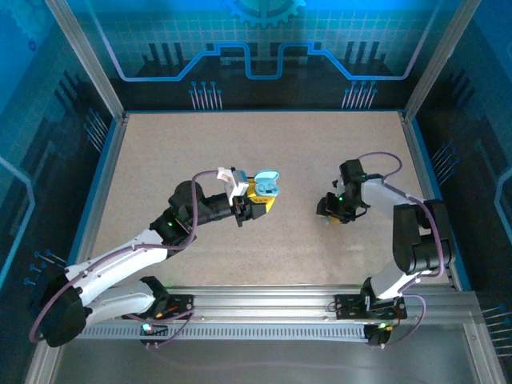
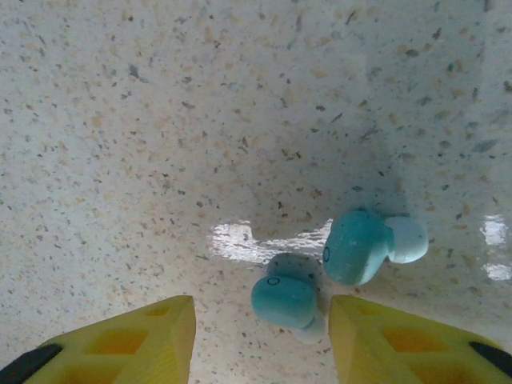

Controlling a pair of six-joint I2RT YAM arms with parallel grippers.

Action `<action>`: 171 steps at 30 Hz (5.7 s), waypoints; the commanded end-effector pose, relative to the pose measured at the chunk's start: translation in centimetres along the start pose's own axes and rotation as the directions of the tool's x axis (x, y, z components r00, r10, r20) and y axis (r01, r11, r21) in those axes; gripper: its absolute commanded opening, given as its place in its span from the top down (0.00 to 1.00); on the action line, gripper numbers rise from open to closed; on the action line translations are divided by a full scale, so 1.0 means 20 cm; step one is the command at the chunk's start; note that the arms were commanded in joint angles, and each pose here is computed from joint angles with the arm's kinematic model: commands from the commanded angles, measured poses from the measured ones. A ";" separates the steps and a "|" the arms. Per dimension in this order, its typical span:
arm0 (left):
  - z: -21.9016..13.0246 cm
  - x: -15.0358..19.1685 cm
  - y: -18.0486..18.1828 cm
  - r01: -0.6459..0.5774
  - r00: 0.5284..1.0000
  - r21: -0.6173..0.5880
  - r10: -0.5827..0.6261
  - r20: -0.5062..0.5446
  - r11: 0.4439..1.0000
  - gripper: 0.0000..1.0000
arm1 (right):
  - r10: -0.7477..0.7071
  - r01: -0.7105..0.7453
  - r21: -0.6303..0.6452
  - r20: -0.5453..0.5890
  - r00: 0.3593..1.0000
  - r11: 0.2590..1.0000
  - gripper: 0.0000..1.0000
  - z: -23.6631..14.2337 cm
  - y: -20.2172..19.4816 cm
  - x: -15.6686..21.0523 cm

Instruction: Insert the wireless bluetooth earbuds into the charging case

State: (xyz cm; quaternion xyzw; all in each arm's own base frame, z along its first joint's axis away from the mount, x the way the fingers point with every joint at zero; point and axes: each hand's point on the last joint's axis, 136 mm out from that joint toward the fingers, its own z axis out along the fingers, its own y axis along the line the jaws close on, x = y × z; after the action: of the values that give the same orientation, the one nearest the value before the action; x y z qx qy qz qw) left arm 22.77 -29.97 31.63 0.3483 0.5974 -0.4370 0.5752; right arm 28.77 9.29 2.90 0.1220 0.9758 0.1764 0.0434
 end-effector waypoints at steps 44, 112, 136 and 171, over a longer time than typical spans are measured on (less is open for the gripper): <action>-0.01 -0.04 -0.01 0.003 1.000 -0.002 -0.003 0.026 1.000 0.64 | -0.147 0.144 -0.037 -0.084 0.986 0.989 0.57 0.05 0.23 0.15; -0.03 -0.03 0.00 0.001 1.000 -0.022 -0.001 0.031 1.000 0.63 | -0.202 0.238 0.168 -0.203 0.958 0.957 0.74 0.17 0.22 0.11; -0.13 -0.01 0.14 0.001 0.997 -0.162 0.011 0.074 0.987 0.64 | -0.257 0.223 -0.739 0.070 0.964 0.635 0.81 -0.73 1.00 0.06; 0.03 0.05 0.13 -0.142 0.975 -0.097 0.156 0.158 0.985 0.63 | -0.489 0.624 -0.680 0.423 0.763 0.385 0.80 -1.18 1.29 0.37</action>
State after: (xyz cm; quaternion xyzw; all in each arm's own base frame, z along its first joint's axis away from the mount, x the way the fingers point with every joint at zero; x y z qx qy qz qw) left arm 26.13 -29.48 28.84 0.3183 0.5740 -0.3864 0.6480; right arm 24.84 26.61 35.04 -0.2188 0.7586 0.5731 0.2195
